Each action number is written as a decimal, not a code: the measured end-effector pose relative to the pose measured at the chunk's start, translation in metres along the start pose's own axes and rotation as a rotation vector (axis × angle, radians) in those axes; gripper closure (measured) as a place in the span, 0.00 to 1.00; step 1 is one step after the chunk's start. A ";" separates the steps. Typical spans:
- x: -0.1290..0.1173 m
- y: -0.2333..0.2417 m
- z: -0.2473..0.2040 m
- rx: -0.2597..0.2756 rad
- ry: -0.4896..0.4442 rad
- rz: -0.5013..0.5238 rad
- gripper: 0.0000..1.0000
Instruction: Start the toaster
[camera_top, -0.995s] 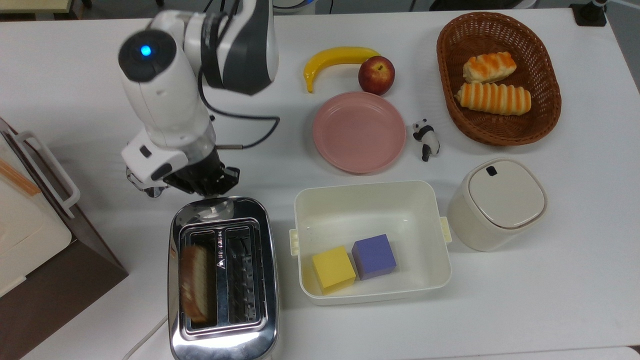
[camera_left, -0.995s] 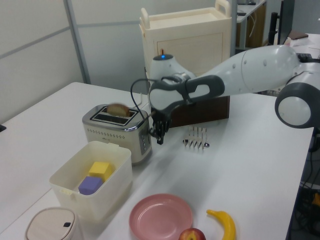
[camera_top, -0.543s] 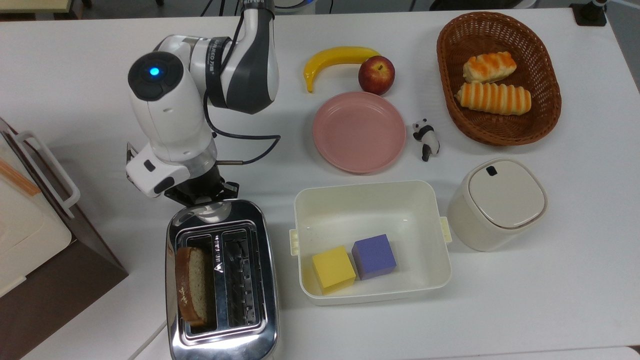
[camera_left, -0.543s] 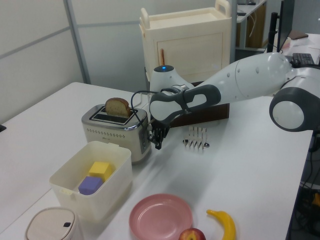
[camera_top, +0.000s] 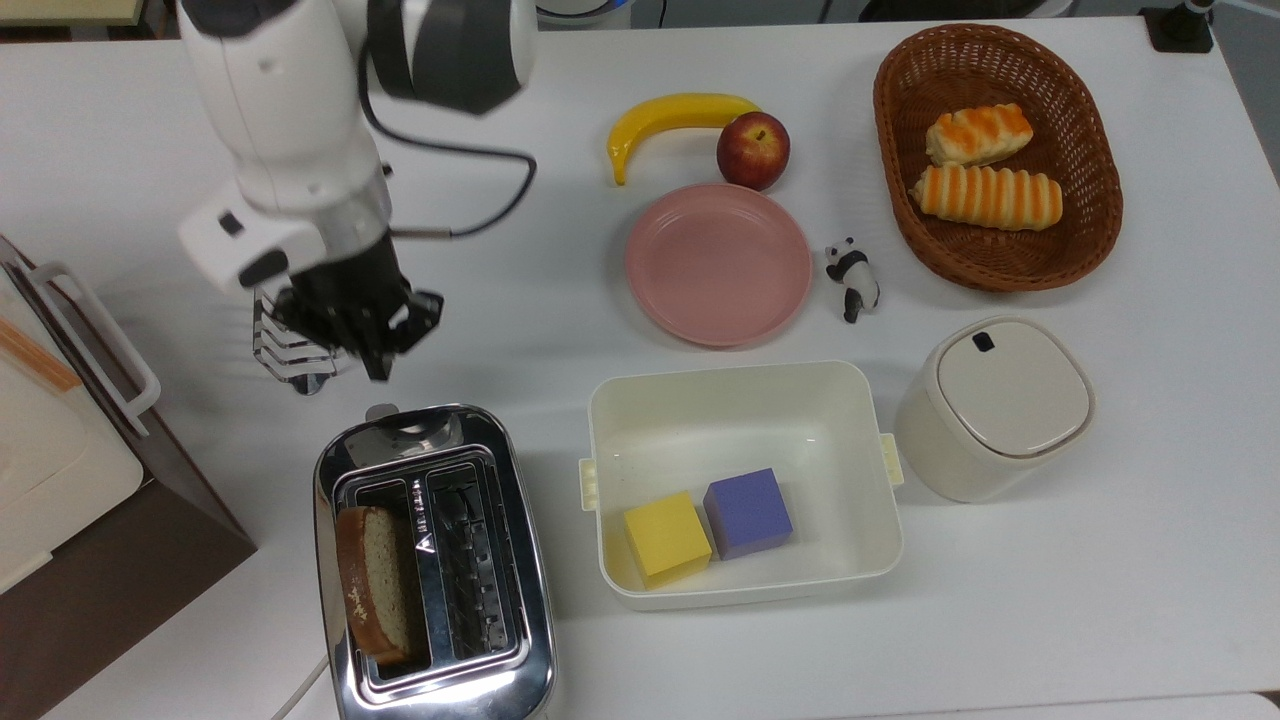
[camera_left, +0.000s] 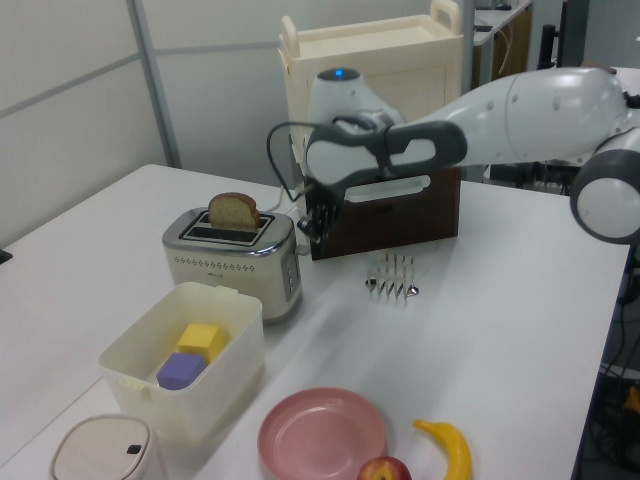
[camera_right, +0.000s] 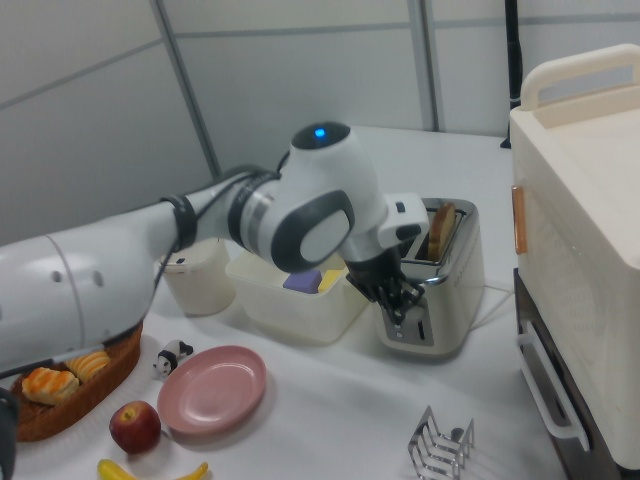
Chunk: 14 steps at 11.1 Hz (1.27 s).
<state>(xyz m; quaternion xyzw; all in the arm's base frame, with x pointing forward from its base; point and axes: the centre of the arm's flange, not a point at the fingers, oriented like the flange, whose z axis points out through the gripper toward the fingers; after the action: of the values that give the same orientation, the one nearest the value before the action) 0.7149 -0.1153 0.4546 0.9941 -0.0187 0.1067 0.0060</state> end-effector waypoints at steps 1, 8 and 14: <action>-0.004 0.002 -0.022 0.001 -0.011 0.003 0.99; -0.034 -0.004 -0.092 0.026 -0.162 -0.019 0.74; -0.035 -0.009 -0.105 -0.013 -0.153 -0.072 0.01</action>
<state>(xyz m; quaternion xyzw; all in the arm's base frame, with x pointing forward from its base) 0.6594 -0.1032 0.5493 0.9993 0.0160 0.0300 0.0147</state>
